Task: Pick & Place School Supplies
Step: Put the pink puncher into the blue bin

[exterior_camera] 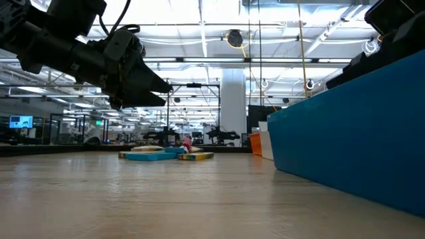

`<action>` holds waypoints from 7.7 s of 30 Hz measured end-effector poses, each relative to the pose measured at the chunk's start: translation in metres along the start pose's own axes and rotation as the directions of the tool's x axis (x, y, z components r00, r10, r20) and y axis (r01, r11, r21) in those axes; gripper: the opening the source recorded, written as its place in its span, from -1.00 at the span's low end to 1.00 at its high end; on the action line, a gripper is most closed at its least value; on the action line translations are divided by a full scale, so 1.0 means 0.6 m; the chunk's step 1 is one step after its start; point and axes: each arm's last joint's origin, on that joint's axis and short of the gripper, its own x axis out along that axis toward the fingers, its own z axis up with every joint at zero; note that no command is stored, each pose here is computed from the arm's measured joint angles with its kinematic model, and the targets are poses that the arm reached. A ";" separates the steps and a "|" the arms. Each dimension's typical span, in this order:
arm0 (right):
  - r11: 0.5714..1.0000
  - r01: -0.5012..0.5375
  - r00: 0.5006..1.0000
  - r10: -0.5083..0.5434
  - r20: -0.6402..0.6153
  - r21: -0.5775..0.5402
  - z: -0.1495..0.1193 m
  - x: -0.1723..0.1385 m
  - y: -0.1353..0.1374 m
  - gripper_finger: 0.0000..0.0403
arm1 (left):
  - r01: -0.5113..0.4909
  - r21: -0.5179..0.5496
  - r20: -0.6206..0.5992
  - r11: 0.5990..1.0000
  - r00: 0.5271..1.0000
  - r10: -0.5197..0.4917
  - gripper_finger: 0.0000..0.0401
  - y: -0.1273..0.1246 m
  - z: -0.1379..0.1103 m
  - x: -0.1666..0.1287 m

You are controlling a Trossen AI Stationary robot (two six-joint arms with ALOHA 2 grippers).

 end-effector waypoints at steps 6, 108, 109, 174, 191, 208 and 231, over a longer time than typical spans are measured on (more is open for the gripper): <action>0.999 -0.028 0.993 0.031 0.110 -0.029 0.022 -0.003 0.005 0.02 | 0.000 0.007 0.000 1.000 1.000 0.000 0.36 0.000 0.000 0.000; 0.948 0.306 0.942 -0.288 0.172 -0.090 0.155 -0.028 -0.178 -0.03 | -0.506 -0.011 -0.470 0.862 0.764 0.442 -0.57 0.198 0.095 0.227; 0.948 0.306 0.942 -0.288 0.172 -0.090 0.155 -0.028 -0.178 -0.03 | -0.497 0.000 -0.464 0.868 0.769 0.441 -0.60 0.197 0.095 0.228; 0.966 0.242 0.912 -0.193 0.363 -0.094 0.129 0.079 -0.183 -0.03 | 0.402 0.455 0.256 0.794 0.795 -0.549 -0.75 0.031 0.167 0.033; 0.997 0.052 0.968 -0.035 0.247 -0.065 0.138 0.192 -0.181 0.13 | 0.389 0.503 0.264 0.772 0.781 -0.566 -0.74 0.007 0.161 0.038; 0.999 0.035 0.961 -0.035 0.276 0.004 0.156 0.204 -0.179 0.43 | 0.376 0.492 0.217 0.785 0.820 -0.529 -0.74 -0.012 0.161 0.126; 0.999 0.044 0.972 -0.037 0.232 -0.022 0.149 0.205 -0.179 -0.15 | 0.382 0.479 0.203 0.790 0.828 -0.523 -0.73 -0.012 0.161 0.134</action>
